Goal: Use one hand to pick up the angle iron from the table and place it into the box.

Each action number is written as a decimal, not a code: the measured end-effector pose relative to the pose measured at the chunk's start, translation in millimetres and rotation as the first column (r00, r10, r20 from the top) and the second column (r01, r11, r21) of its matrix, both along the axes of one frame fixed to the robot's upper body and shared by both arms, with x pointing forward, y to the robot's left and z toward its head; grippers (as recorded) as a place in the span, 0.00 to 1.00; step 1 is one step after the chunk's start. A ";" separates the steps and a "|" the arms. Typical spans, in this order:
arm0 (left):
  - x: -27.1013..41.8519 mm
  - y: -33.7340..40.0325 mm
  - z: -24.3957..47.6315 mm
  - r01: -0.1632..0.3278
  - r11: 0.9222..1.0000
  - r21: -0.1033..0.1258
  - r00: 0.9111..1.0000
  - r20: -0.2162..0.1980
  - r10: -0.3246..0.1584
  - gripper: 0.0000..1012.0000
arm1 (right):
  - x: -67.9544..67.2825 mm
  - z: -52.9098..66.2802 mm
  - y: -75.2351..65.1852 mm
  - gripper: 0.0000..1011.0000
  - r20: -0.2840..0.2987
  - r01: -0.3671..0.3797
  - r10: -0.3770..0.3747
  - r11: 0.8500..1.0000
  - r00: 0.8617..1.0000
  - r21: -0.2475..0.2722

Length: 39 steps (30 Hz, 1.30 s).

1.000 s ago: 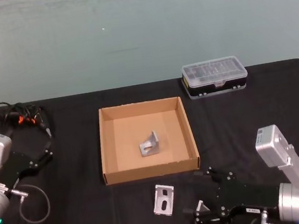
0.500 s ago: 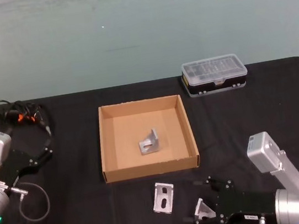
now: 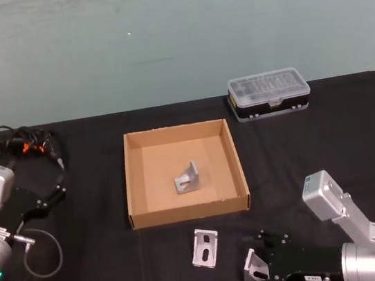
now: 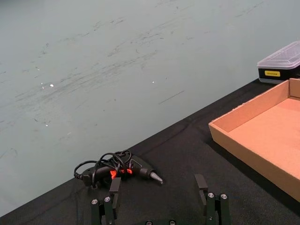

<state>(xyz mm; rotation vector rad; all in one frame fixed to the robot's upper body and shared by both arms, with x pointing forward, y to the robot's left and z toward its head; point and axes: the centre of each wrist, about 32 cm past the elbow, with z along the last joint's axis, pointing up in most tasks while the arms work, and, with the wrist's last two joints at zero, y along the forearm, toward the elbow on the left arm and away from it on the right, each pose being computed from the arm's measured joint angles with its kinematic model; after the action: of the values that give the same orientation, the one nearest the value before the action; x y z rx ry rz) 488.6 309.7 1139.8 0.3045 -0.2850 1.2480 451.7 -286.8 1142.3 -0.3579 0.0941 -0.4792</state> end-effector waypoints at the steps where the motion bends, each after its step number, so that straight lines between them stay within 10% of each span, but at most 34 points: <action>1: 0.0 0.0 0.0 0.000 1.000 0.000 1.000 0.000 0.000 0.99 | 0.1 -0.4 0.4 0.99 -0.003 0.000 0.000 1.000 1.000 -0.002; 17: 0.0 0.0 0.0 0.000 1.000 0.000 1.000 0.000 0.000 0.99 | 0.2 -0.6 0.9 0.99 -0.005 -0.001 0.001 1.000 1.000 -0.006; 39: 0.0 0.0 0.0 0.000 1.000 0.000 1.000 0.000 0.000 0.99 | 0.2 -0.4 0.7 0.47 -0.003 -0.001 0.001 1.000 1.000 -0.004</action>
<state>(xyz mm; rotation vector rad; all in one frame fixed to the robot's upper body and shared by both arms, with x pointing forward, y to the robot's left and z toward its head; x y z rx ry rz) 488.6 309.7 1139.8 0.3045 -0.2850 1.2480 452.0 -286.1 1141.9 -0.3629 0.0961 -0.4779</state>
